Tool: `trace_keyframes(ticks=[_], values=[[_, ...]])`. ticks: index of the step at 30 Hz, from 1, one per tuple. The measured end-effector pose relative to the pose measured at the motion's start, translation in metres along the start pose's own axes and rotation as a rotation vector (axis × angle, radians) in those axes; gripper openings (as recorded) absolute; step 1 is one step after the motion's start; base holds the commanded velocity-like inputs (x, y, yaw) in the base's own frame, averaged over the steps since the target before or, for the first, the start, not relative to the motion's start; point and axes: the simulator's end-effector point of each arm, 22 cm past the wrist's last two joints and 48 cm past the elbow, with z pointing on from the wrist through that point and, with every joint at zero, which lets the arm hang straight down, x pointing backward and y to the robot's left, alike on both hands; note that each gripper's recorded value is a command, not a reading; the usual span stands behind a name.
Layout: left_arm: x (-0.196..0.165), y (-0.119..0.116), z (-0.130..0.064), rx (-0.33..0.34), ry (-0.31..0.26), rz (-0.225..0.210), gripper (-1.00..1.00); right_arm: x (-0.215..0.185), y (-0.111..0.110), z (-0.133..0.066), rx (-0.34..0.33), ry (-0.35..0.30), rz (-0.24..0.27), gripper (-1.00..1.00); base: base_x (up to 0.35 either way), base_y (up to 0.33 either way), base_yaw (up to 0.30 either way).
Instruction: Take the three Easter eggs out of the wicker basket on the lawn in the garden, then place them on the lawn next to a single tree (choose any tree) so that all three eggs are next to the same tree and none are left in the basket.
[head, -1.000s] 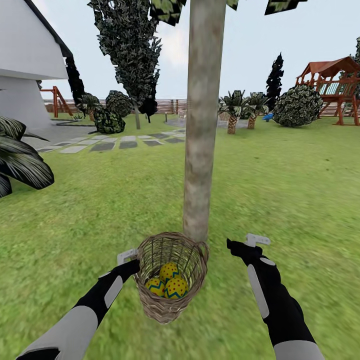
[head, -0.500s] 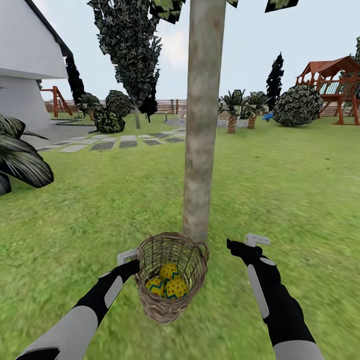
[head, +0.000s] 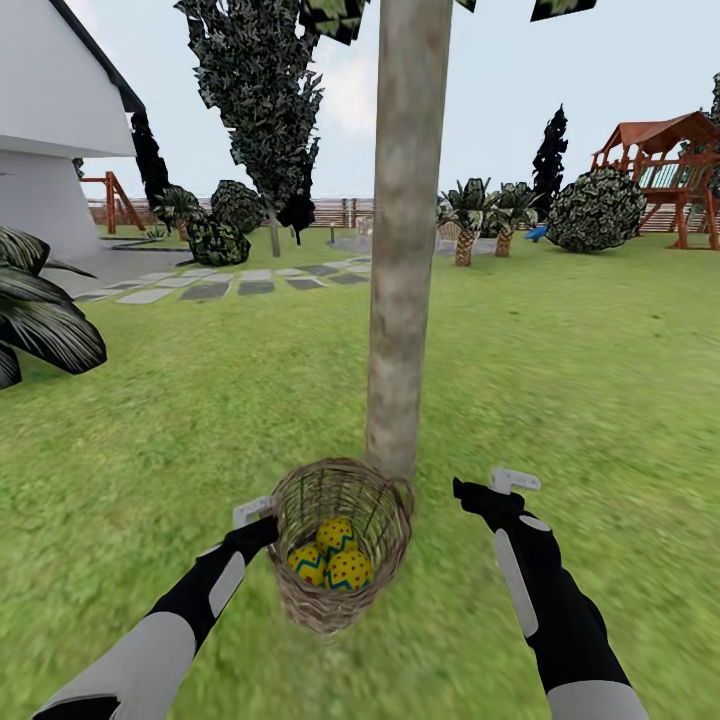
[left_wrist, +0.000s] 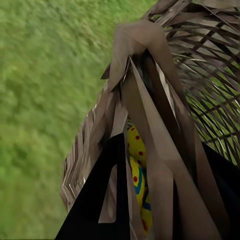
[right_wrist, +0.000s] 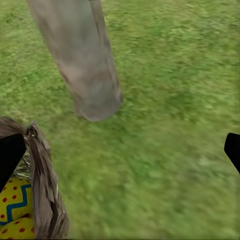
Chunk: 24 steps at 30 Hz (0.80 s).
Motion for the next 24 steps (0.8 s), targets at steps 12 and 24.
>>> trace_keyframes(ticks=[12, 24], values=[[-0.002, -0.001, 0.000, 0.001, -0.011, 0.001, -1.00, 0.001, 0.000, 0.000, 0.000, 0.002, 0.000, 1.00, 0.154, 0.018, 0.000], [0.018, 0.008, 0.011, -0.001, -0.011, 0.003, -1.00, 0.023, -0.002, 0.009, -0.004, -0.002, -0.001, 1.00, 0.000, 0.000, 0.000]])
